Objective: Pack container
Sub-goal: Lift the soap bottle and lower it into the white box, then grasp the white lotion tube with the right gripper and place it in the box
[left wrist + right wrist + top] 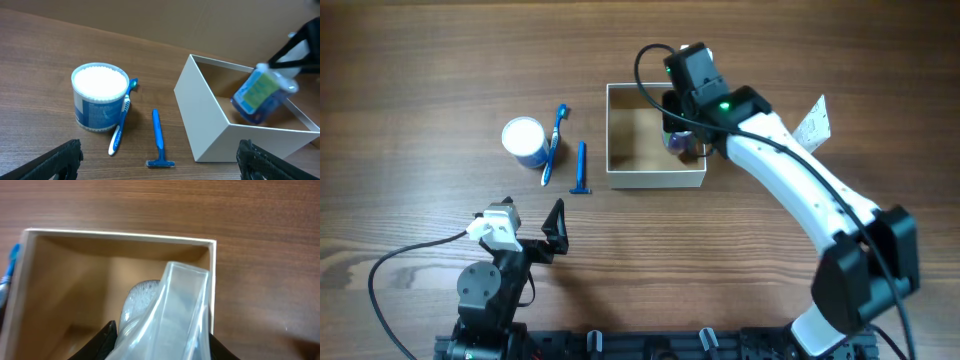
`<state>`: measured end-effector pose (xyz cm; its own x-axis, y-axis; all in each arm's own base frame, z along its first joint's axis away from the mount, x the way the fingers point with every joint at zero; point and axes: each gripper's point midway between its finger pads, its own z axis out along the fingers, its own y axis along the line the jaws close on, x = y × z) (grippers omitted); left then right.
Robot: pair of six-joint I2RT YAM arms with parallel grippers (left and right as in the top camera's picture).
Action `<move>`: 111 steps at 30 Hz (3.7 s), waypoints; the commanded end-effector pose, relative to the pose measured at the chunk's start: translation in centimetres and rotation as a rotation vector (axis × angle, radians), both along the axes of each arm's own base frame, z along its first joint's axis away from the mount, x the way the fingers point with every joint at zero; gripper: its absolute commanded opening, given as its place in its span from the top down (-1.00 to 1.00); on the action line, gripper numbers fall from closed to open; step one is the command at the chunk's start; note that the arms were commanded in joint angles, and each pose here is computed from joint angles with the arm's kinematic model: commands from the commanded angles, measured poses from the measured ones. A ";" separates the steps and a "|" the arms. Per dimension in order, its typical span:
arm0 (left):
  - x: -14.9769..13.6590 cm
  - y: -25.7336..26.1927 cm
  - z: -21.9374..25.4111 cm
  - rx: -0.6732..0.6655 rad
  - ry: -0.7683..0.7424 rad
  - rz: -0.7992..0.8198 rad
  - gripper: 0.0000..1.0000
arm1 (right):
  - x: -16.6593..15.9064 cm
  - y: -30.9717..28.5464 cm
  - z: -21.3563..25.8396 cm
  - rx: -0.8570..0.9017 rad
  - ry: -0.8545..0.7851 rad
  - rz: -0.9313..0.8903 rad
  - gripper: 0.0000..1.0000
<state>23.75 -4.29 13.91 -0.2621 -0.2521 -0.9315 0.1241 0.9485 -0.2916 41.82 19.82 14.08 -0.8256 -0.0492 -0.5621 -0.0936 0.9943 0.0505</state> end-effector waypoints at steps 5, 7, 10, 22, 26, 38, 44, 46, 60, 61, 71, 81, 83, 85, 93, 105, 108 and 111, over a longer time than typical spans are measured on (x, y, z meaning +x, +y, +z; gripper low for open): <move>0.0 0.0 -0.1 0.012 -0.005 -0.006 -0.99 | 2.5 -1.2 0.2 -0.025 -0.071 -0.074 -0.20; 0.0 0.0 -0.1 0.012 -0.005 -0.006 -0.99 | 2.4 -1.1 0.7 -0.033 -0.081 -0.042 -0.49; 0.0 0.0 -0.1 0.012 -0.005 -0.006 -1.00 | 1.9 -1.3 4.1 -0.010 -0.142 -0.031 -0.75; 0.0 0.0 -0.1 0.012 -0.005 -0.006 -0.99 | -6.5 -17.3 19.5 -0.046 -0.376 -0.345 -0.80; 0.0 0.0 -0.1 0.012 -0.005 -0.006 -0.99 | -6.8 -20.8 14.3 -0.071 -0.167 -0.411 -0.81; 0.0 0.0 -0.1 0.012 -0.005 -0.006 -0.99 | -4.8 -22.4 1.5 -0.073 0.267 -0.415 0.21; 0.0 0.0 -0.1 0.012 -0.005 -0.006 -0.99 | -4.8 -22.4 4.2 -0.051 0.181 -0.422 0.91; 0.0 0.0 -0.1 0.012 -0.005 -0.006 -0.99 | -5.1 -21.8 6.3 -0.034 0.124 -0.404 0.91; 0.0 0.0 -0.1 0.012 -0.005 -0.006 -0.99 | -14.0 -6.9 20.1 0.257 -0.243 0.082 0.91; 0.0 0.0 -0.1 0.012 -0.005 -0.006 -0.99 | -13.7 -6.0 19.3 0.257 -0.211 0.100 0.91; 0.0 0.0 -0.1 0.012 -0.005 -0.006 -0.99 | -8.0 -4.5 9.8 0.056 0.002 0.010 0.91; 0.0 0.0 -0.1 0.012 -0.005 -0.006 -1.00 | -6.9 -3.4 5.1 0.013 0.122 0.026 0.10; 0.0 0.0 -0.1 0.012 -0.005 -0.006 -1.00 | -6.8 -3.4 5.2 0.015 0.118 0.025 -0.08; 0.0 0.0 -0.1 0.012 -0.005 -0.006 -1.00 | -6.9 -3.5 5.7 0.023 0.106 0.023 -0.09; 0.0 0.0 -0.1 0.012 -0.005 -0.006 -0.99 | -7.4 -9.2 12.9 0.046 -0.109 -0.140 -0.53; 0.0 0.0 -0.1 0.012 -0.005 -0.006 -0.99 | -10.5 -20.5 19.8 0.249 -0.290 -0.464 -0.99; 0.0 0.0 -0.1 0.012 -0.005 -0.006 -0.99 | -10.4 -20.5 18.6 0.245 -0.239 -0.479 -1.00; 0.0 0.0 -0.3 0.013 0.003 -0.006 -1.00 | -10.1 -20.5 16.5 0.224 -0.156 -0.488 -1.00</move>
